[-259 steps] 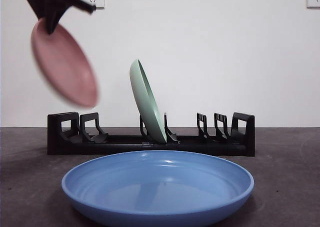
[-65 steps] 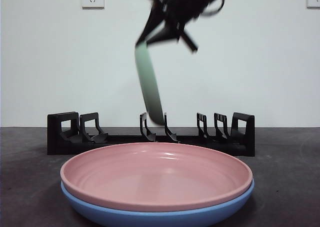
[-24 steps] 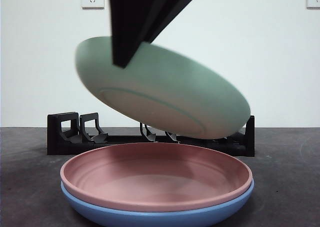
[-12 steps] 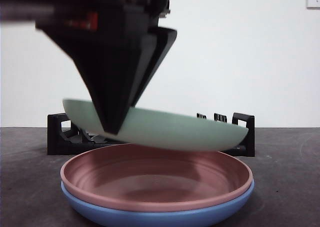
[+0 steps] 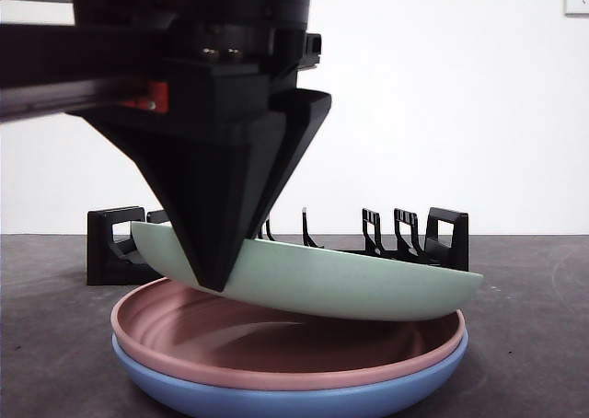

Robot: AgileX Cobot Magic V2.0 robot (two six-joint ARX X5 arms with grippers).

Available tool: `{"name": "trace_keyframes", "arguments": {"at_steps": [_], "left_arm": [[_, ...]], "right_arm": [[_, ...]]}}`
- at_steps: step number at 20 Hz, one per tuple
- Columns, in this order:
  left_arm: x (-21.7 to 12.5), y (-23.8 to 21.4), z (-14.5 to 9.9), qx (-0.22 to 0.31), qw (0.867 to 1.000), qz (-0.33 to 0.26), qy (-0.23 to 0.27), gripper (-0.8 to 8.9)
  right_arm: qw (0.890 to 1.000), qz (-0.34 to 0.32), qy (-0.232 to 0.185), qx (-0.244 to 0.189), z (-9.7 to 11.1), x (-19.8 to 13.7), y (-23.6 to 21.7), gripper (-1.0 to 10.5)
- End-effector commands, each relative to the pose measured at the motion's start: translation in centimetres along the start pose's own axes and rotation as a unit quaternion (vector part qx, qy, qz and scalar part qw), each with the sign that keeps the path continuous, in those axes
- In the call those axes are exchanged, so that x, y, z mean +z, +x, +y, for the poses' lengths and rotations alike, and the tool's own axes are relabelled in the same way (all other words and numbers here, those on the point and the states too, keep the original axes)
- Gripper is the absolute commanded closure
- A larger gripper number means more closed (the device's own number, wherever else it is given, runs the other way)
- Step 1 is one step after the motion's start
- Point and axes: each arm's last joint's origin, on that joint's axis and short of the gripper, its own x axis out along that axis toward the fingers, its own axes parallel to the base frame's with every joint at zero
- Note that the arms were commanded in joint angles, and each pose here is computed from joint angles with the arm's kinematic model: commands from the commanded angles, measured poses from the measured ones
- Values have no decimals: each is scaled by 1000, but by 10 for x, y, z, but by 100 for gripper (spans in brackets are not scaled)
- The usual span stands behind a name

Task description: Place the plate

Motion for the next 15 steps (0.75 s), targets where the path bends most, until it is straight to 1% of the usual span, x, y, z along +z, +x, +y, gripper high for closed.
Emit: {"name": "trace_keyframes", "arguments": {"at_steps": [1, 3, 4, 7, 10, 12, 13, 15], "left_arm": [[5, -3, -2, -4, 1000, -14, 10, 322], [5, -3, -2, -4, 1000, -14, 9, 322], [5, -3, -2, -4, 1000, -14, 8, 322], [5, -3, -2, -4, 1000, -14, 5, 322], [5, -3, -2, -4, 1000, -14, 5, 322], [5, -3, -2, -4, 1000, -14, 5, 322], [5, -3, -2, -4, 1000, -14, 5, 322], [5, -3, -2, -4, 1000, -14, 6, 322]], "right_arm": [[1000, -5, 3, 3, 8, 3, 2, 936], [1000, -9, 5, 3, 8, 4, 2, 919], [1000, -11, 5, 3, 8, 5, 2, 881], [1000, -16, 25, 5, 8, 6, 2, 690], [999, -16, 35, 11, 7, 6, 0, 582], [998, -10, 48, 24, -4, 5, -4, 545], [998, -8, 60, 31, -13, 4, -7, 533], [994, -13, 97, 50, -38, 2, -15, 512]]}}
